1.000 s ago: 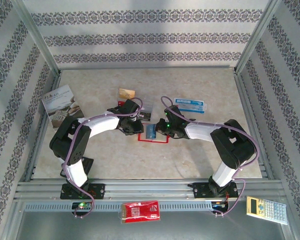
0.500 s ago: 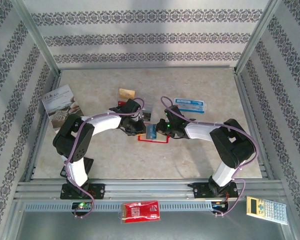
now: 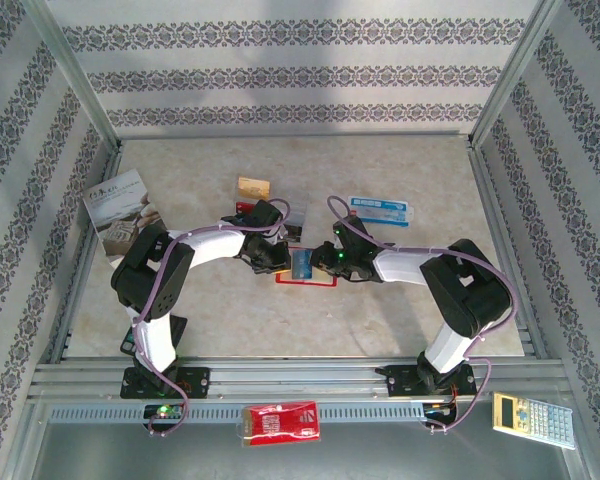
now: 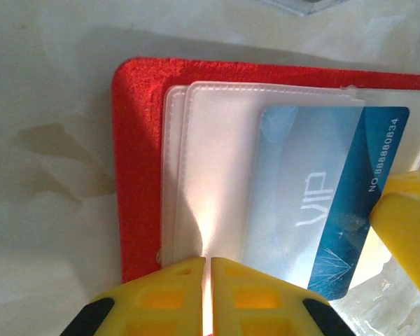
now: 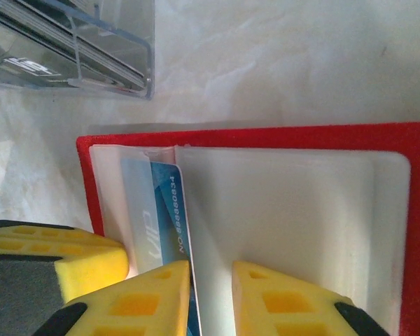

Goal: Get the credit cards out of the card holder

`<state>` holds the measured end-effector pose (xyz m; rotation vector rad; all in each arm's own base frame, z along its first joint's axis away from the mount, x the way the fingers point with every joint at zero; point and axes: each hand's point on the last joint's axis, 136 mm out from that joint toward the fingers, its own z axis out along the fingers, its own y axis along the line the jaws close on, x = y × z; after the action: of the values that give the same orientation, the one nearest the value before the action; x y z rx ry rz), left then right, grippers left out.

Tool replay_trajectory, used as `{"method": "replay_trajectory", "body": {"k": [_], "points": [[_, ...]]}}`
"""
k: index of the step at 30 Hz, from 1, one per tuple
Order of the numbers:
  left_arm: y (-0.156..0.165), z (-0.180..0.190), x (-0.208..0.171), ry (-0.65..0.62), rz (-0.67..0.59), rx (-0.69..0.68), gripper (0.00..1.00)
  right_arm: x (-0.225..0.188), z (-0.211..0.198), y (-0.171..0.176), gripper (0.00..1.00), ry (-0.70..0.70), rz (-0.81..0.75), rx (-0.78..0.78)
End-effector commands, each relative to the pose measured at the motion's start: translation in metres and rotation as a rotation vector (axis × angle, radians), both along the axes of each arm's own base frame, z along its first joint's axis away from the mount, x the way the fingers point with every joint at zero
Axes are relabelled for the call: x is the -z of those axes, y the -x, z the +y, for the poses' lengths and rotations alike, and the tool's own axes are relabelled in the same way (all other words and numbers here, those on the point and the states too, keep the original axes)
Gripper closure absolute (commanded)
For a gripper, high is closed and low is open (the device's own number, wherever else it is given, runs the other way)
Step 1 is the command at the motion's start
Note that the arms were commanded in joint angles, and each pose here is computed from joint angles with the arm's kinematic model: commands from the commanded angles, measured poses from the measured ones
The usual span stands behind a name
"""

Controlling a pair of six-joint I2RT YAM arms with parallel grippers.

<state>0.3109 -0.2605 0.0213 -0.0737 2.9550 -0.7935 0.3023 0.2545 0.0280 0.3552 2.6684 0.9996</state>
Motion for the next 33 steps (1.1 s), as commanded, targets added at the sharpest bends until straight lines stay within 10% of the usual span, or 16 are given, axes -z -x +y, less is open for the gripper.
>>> {"method": "replay_trajectory", "body": {"k": [1,19,33], "points": [[0.004,0.009,0.016,-0.045,0.024,-0.012,0.89,-0.006,0.003,0.008,0.76,-0.048,0.017,-0.007],[0.006,0.01,0.018,-0.045,0.031,-0.012,0.89,-0.004,0.02,0.015,0.8,-0.053,0.012,-0.061],[-0.003,0.016,-0.006,-0.031,-0.029,-0.051,0.8,-0.014,-0.014,0.007,1.0,0.073,-0.107,-0.015]]}}
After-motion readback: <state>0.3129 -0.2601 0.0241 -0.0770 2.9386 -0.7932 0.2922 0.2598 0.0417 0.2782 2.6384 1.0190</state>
